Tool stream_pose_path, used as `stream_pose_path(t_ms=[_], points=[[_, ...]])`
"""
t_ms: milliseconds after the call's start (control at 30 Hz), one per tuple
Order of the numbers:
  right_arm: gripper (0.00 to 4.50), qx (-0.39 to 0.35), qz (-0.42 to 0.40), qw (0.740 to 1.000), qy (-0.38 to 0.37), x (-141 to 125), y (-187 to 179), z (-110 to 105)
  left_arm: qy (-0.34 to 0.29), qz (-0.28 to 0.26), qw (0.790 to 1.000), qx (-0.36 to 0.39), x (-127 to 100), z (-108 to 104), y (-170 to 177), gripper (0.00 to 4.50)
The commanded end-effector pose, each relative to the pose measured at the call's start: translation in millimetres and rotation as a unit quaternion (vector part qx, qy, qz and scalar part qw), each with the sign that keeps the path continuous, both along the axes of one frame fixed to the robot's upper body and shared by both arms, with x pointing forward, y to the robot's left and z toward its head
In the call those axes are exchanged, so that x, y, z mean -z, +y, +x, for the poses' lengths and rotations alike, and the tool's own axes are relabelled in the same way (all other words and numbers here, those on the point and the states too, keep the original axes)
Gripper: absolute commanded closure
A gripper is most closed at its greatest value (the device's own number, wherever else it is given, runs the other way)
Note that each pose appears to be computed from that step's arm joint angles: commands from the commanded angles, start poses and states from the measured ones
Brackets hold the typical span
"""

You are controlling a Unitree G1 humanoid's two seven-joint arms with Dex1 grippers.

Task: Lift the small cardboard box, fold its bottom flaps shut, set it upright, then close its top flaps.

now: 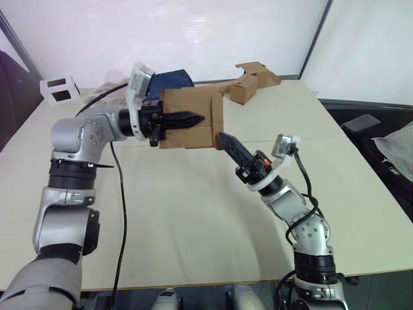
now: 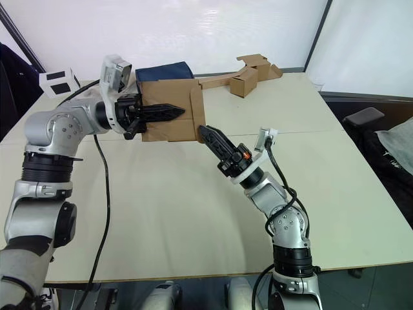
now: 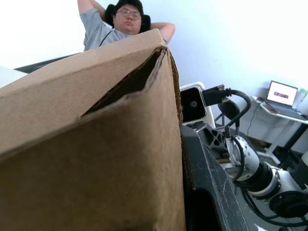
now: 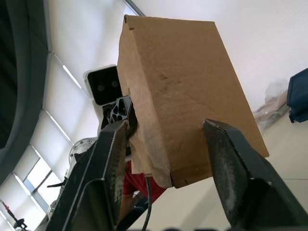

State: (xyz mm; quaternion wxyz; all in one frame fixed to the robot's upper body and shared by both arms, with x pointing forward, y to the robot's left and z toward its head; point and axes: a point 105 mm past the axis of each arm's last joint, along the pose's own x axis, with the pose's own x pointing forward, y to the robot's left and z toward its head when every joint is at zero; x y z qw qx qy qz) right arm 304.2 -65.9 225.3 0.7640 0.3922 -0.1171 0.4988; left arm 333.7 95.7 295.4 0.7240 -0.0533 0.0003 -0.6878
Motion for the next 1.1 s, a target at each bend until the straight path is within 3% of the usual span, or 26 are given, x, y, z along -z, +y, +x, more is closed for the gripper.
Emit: stream_pose_path(t_ms=[33,200,1100], points=[[1.99,0.003,0.010,1.000,-0.013,-6.5,-0.4,0.8,-0.030,-0.011,0.999,0.004,-15.5,-3.8,1.6,4.50],[1.99,0.035,0.022,0.999,0.000,-5.1,-7.0,12.1,-0.029,-0.012,0.999,0.009,-16.5,-5.9,1.1,4.50],[1.99,0.042,0.066,0.997,0.001,-17.6,-10.1,18.6,-0.027,-0.008,0.999,0.014,-14.8,-8.3,1.5,4.50]])
